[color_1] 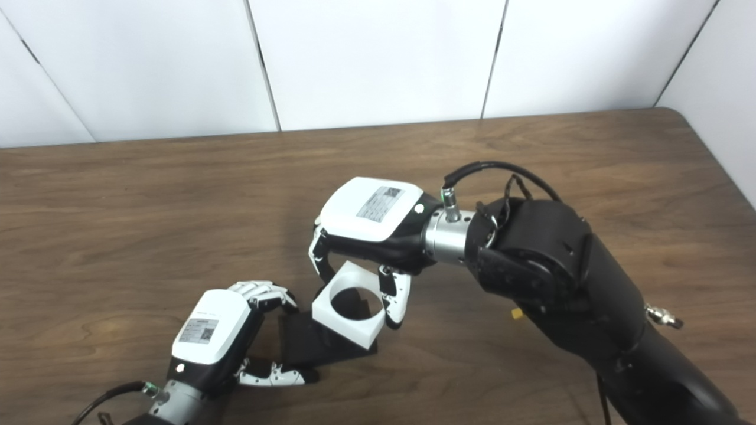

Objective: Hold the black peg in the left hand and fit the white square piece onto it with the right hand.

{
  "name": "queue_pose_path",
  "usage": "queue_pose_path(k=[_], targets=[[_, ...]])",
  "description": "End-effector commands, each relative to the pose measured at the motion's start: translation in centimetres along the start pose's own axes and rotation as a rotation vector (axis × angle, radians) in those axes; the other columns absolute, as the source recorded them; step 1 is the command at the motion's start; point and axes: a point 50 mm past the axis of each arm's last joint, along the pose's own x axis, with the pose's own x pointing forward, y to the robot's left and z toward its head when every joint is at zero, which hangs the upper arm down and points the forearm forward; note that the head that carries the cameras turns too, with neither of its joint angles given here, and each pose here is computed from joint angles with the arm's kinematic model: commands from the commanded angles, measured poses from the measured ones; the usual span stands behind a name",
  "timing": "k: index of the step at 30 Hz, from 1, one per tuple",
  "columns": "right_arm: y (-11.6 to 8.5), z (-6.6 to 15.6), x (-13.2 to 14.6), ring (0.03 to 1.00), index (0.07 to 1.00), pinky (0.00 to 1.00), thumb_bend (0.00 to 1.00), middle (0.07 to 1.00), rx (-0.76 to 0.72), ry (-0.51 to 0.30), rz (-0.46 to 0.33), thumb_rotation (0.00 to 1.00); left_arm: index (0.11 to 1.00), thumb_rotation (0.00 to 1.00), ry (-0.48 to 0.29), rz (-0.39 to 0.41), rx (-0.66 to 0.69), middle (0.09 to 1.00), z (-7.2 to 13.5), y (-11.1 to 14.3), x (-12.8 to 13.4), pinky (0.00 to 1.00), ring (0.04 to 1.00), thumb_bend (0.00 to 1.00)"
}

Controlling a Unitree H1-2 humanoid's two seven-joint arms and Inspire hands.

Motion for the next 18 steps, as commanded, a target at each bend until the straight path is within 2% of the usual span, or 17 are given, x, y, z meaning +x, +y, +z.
queue_pose_path(k=[1,18], targets=[[-1.1,0.4,-0.1,0.856,0.482,0.84,0.52,0.737,-0.048,-0.012,-0.073,0.13,0.488,0.05,-0.025,-0.038,0.005,0.711,0.6,-0.3,-0.4,0.77,0.763,0.52],[-1.6,1.7,1.4,0.855,0.481,0.86,0.52,0.73,-0.031,-0.037,-0.135,0.13,0.488,0.05,-0.027,-0.049,0.003,0.715,0.9,0.0,-0.5,0.78,0.769,0.52]])
